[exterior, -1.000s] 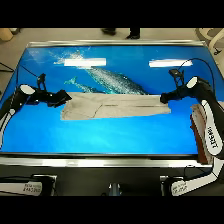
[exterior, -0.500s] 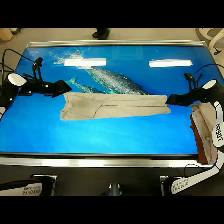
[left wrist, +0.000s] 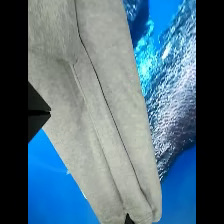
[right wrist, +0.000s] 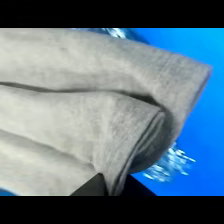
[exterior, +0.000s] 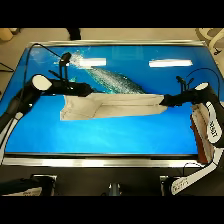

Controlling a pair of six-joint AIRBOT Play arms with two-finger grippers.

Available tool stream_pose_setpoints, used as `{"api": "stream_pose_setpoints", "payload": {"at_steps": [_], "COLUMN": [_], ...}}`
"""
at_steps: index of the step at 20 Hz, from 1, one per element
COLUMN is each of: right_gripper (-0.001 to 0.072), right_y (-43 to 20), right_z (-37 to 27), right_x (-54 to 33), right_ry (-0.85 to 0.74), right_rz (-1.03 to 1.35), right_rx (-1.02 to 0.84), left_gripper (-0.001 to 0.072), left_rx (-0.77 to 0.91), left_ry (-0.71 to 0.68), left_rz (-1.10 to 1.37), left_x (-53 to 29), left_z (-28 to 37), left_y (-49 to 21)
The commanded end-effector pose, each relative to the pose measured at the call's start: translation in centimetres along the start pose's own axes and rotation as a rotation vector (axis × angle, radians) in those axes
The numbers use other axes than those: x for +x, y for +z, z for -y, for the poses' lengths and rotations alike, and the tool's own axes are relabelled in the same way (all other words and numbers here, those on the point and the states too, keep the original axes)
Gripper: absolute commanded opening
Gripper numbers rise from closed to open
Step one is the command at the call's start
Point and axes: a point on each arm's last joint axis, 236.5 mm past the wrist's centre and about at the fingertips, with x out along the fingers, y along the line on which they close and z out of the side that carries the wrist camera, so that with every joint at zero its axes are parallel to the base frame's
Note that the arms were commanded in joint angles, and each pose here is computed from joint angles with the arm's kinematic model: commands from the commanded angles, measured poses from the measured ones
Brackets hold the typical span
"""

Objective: Fold the shirts.

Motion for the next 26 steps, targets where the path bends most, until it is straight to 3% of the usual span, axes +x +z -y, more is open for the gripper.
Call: {"api": "stream_pose_setpoints", "payload": {"at_steps": [1,5,7,13,18,21,26], "right_gripper": [0.0020,0.0020,0.0020,0.0020,0.0021,0.0022,0.0022], "right_y": [2.6,3.0,2.2,-0.2,-3.0,-2.6,-0.4], "right_z": [-4.0,-9.5,-12.5,-23.5,-30.2,-29.9,-32.0], "right_x": [-2.9,-9.3,-11.1,-15.5,-17.8,-15.7,-11.3], "right_ry": [0.057,0.056,0.071,0.117,0.186,0.122,0.189], "right_rz": [0.106,0.171,0.165,0.214,0.237,0.215,0.242], "right_rx": [-0.085,-0.209,-0.270,-0.481,-0.562,-0.578,-0.555], "left_gripper": [0.0033,0.0031,0.0030,0.0031,0.0032,0.0029,0.0029], "left_rx": [-0.017,-0.390,-0.490,-0.487,-0.613,-0.536,-0.264], "left_ry": [-0.021,-0.032,-0.079,-0.139,-0.251,-0.300,-0.095], "left_rz": [0.039,0.012,-0.059,-0.338,-0.305,-0.246,-0.221], "left_x": [3.9,10.6,13.6,19.5,22.2,20.7,11.4], "left_z": [2.7,1.5,2.1,5.6,9.8,10.2,1.3], "left_y": [-0.3,-2.2,-3.6,-9.9,-10.5,-8.0,-2.9]}}
